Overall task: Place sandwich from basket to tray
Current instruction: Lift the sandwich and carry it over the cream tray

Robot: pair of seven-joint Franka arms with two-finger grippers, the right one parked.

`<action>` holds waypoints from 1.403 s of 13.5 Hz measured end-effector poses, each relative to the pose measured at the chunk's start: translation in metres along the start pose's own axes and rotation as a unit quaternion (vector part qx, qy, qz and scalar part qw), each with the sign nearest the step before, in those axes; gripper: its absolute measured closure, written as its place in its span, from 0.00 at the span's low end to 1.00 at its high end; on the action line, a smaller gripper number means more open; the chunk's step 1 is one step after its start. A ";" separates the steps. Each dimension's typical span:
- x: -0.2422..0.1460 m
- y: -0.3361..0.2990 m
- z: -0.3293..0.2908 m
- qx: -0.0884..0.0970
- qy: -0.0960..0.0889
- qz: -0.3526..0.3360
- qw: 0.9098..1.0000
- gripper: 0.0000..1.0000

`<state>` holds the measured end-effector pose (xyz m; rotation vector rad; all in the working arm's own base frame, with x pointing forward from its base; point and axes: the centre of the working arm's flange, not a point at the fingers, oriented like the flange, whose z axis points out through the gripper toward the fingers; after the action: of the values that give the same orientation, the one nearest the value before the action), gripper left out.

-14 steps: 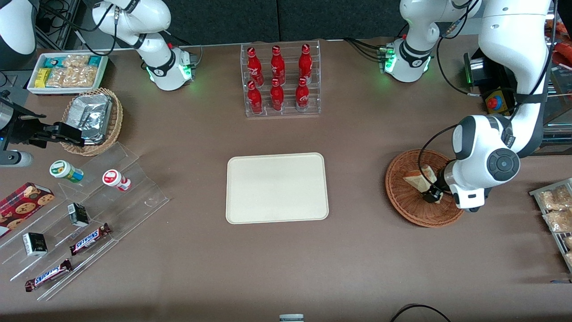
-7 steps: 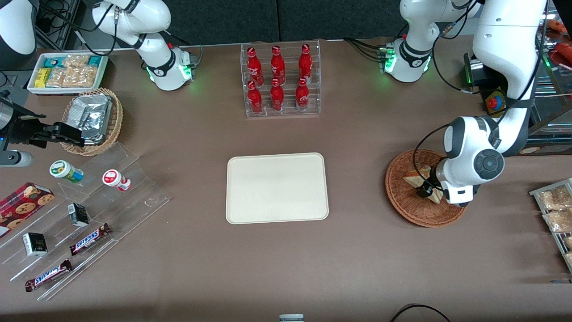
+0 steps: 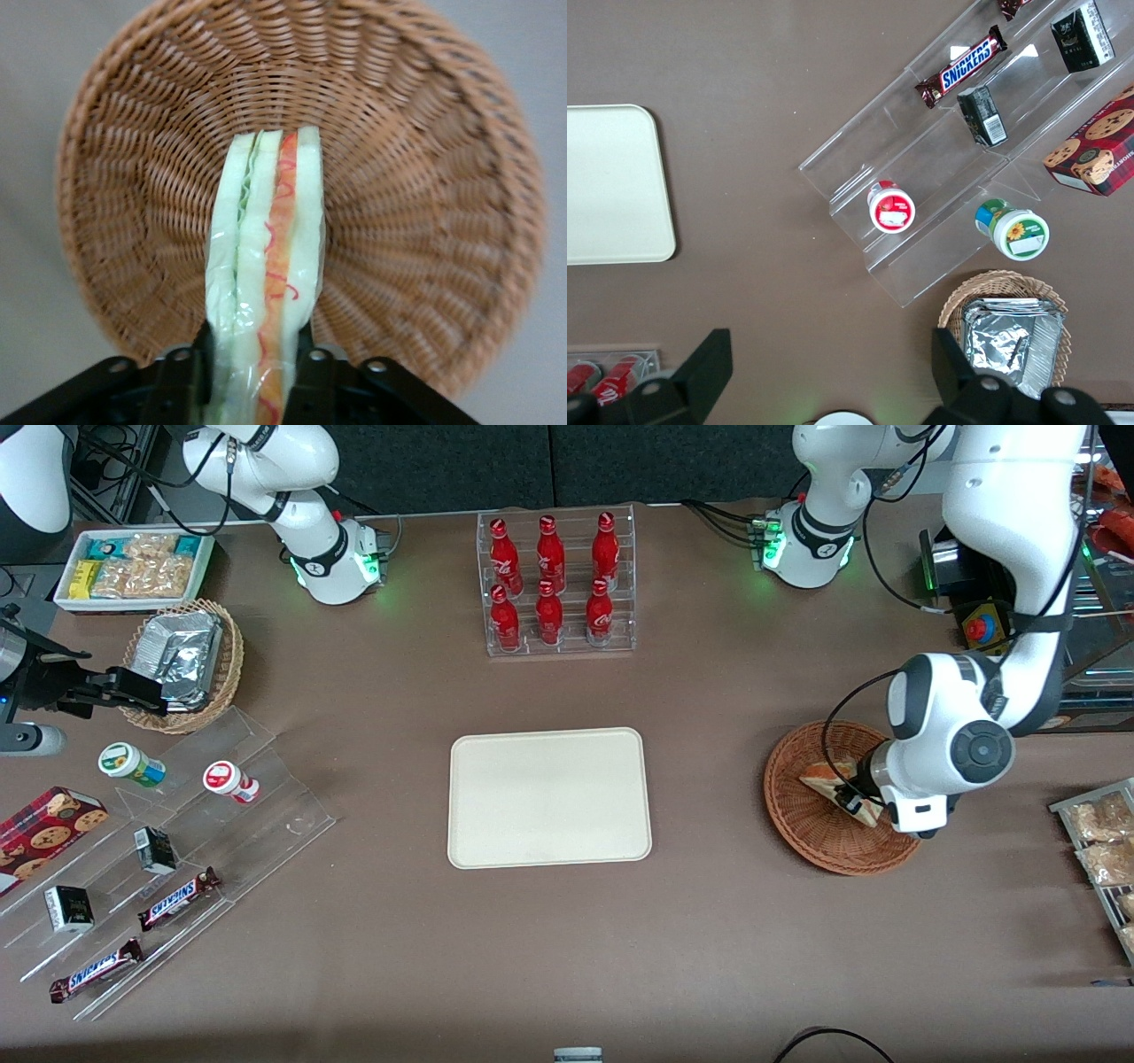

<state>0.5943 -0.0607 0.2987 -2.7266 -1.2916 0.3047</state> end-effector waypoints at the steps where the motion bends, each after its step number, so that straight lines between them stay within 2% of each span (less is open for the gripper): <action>1: -0.010 0.008 -0.028 0.004 -0.005 0.011 1.000 0.73; 4: -0.066 0.036 -0.114 0.008 -0.012 0.044 0.999 0.74; 6: -0.121 0.058 -0.156 -0.007 -0.009 0.071 0.997 0.77; 7: -0.150 0.068 -0.166 -0.015 -0.008 0.090 0.996 0.83; 10: -0.233 0.091 -0.165 -0.018 -0.018 0.162 0.986 0.85; 12: -0.280 0.108 -0.153 -0.020 -0.019 0.222 0.975 0.85; 14: -0.318 0.129 -0.139 -0.035 -0.013 0.283 0.958 0.85; 19: -0.387 0.192 -0.103 -0.070 0.022 0.368 0.927 0.85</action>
<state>0.5234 -0.4833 0.4159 -3.2067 -0.2233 0.2039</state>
